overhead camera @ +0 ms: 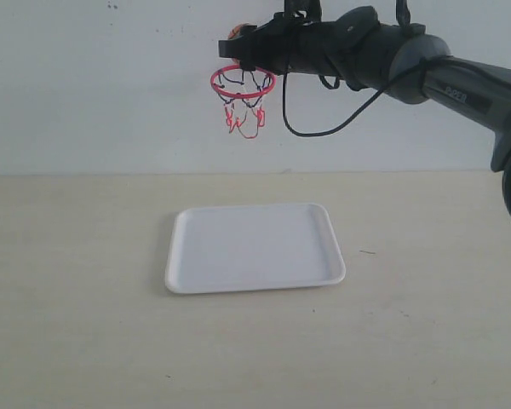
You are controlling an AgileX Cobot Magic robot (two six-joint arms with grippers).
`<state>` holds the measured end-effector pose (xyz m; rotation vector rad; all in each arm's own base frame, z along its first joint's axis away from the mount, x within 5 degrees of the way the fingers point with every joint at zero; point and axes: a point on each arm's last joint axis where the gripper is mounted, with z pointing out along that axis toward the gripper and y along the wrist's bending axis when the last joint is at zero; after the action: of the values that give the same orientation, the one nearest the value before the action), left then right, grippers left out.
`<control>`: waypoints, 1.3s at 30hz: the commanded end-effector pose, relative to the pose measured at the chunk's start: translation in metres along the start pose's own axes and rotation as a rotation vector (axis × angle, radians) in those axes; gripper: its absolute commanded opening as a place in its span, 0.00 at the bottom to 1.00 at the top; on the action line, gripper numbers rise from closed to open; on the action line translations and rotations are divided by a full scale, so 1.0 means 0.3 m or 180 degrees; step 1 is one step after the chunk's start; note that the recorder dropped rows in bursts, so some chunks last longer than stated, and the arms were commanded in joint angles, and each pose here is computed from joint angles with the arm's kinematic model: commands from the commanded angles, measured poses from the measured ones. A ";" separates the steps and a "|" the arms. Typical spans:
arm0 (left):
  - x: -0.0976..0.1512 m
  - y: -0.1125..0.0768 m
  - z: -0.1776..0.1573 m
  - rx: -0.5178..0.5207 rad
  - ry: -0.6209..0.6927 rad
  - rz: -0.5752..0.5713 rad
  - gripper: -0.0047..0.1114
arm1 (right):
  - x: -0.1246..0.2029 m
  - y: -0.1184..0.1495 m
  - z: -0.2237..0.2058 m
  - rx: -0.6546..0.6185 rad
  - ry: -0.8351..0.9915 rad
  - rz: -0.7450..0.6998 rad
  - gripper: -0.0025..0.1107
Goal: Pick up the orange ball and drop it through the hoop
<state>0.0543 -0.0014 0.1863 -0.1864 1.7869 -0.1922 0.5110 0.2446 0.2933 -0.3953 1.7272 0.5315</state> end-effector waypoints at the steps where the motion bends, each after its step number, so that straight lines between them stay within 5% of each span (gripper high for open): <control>1: 0.002 0.001 0.000 -0.0009 -0.0012 -0.0016 0.08 | -0.018 -0.007 -0.007 0.0034 -0.0051 -0.0033 0.50; 13: 0.002 0.001 0.000 -0.0009 -0.0012 -0.0016 0.08 | -0.019 -0.009 -0.008 0.0055 -0.0066 -0.0055 0.53; 19: 0.002 0.001 0.000 -0.0009 -0.0012 -0.0016 0.08 | -0.021 -0.011 -0.008 0.0078 -0.0084 -0.0077 0.67; 32: 0.002 0.001 0.000 -0.0009 -0.0012 -0.0016 0.08 | -0.014 -0.003 -0.009 -0.0003 0.0010 -0.0110 0.66; 36: 0.002 0.001 0.000 -0.0009 -0.0012 -0.0016 0.08 | -0.034 -0.008 -0.033 -0.0142 0.0152 0.0031 0.51; 39: 0.002 0.001 0.000 -0.0009 -0.0012 -0.0016 0.08 | -0.049 -0.055 -0.075 -0.0312 0.0439 0.0180 0.21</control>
<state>0.0543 -0.0014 0.1863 -0.1864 1.7869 -0.1922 0.5059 0.2393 0.2928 -0.4569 1.8225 0.6152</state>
